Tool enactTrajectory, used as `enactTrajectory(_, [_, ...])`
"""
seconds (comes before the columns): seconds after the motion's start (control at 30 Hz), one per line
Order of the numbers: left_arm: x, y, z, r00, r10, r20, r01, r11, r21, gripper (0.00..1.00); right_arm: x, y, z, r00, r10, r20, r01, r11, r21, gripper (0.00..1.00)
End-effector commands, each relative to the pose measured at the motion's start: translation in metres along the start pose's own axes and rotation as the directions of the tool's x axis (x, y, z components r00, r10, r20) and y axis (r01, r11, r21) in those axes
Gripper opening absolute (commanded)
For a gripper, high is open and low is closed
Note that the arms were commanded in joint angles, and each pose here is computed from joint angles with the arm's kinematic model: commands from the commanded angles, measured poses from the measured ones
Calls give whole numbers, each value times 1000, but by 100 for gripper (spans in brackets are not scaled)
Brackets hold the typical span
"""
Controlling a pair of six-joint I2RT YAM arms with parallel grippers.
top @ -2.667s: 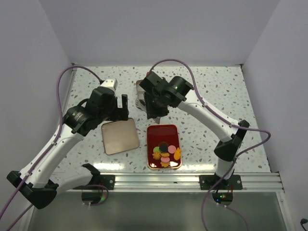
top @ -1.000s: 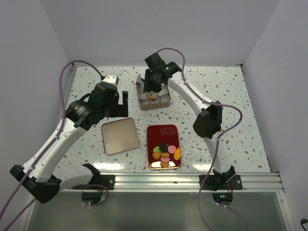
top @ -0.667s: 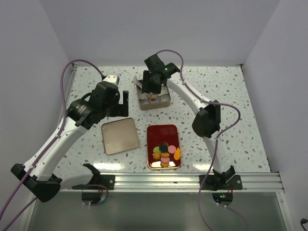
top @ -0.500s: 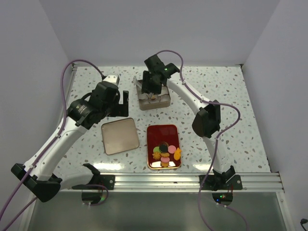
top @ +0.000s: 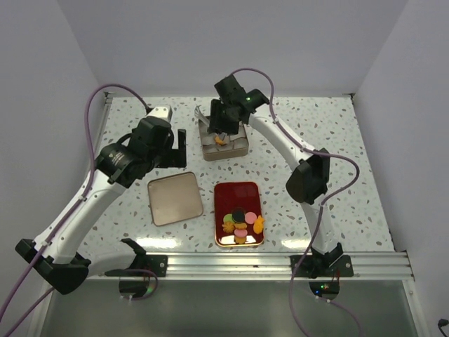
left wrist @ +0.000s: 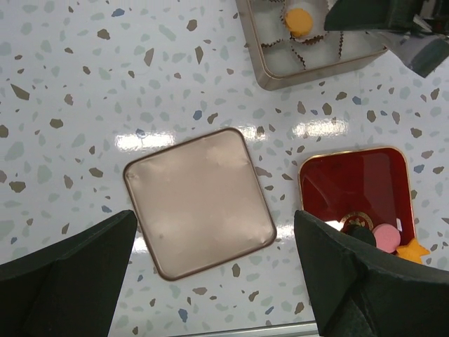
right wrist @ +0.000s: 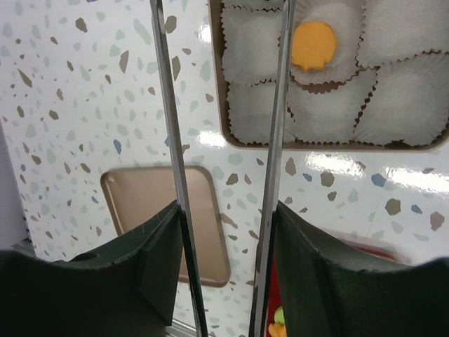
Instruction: Pack the cookies
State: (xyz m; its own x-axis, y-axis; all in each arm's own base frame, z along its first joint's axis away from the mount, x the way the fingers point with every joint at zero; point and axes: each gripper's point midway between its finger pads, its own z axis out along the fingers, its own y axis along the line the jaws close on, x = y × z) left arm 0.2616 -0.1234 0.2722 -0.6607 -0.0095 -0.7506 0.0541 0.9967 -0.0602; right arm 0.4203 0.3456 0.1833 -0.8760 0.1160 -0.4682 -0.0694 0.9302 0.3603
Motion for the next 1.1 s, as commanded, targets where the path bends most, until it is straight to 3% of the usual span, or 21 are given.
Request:
enactTrajectory(0.0, [-19, 3, -11, 998, -14, 57, 15, 1000, -13, 100, -23, 18, -73, 993, -20, 115, 31, 995, -93, 53])
enactTrajectory(0.2, [-16, 10, -17, 998, -19, 62, 20, 999, -32, 100, 24, 15, -95, 994, -94, 62, 98, 993, -64, 53])
enactTrajectory(0.33, [-17, 9, -21, 996, -35, 85, 36, 999, -4, 100, 77, 8, -132, 985, -166, 42, 167, 986, -21, 54])
enactTrajectory(0.37, [-17, 8, -22, 995, -38, 87, 37, 999, 6, 100, 101, -11, -123, 985, -172, -10, 172, 985, 27, 54])
enactTrajectory(0.43, [-13, 6, -22, 996, -37, 83, 36, 999, 17, 100, 117, -19, -148, 989, -146, 13, 146, 989, -2, 54])
enactTrajectory(0.47, [-11, 6, -23, 996, -38, 79, 36, 999, 28, 100, 142, -40, -140, 993, -112, -36, 113, 993, 37, 54])
enactTrajectory(0.53, [-7, 5, -20, 997, -31, 70, 29, 999, 35, 100, 155, -53, -158, 998, -55, -13, 55, 998, 15, 54])
enactTrajectory(0.67, [1, 0, -18, 998, -17, 55, 13, 997, 70, 100, 201, -98, -163, 997, -20, -80, 27, 996, 86, 54])
enactTrajectory(0.87, [3, -7, -15, 999, 8, 49, -13, 994, 106, 100, 236, -128, -180, 989, -28, -142, 50, 987, 153, 54])
enactTrajectory(1.07, [11, -13, -10, 999, 1, 50, -9, 989, 148, 100, 247, -118, -185, 985, -14, -173, 38, 990, 136, 54])
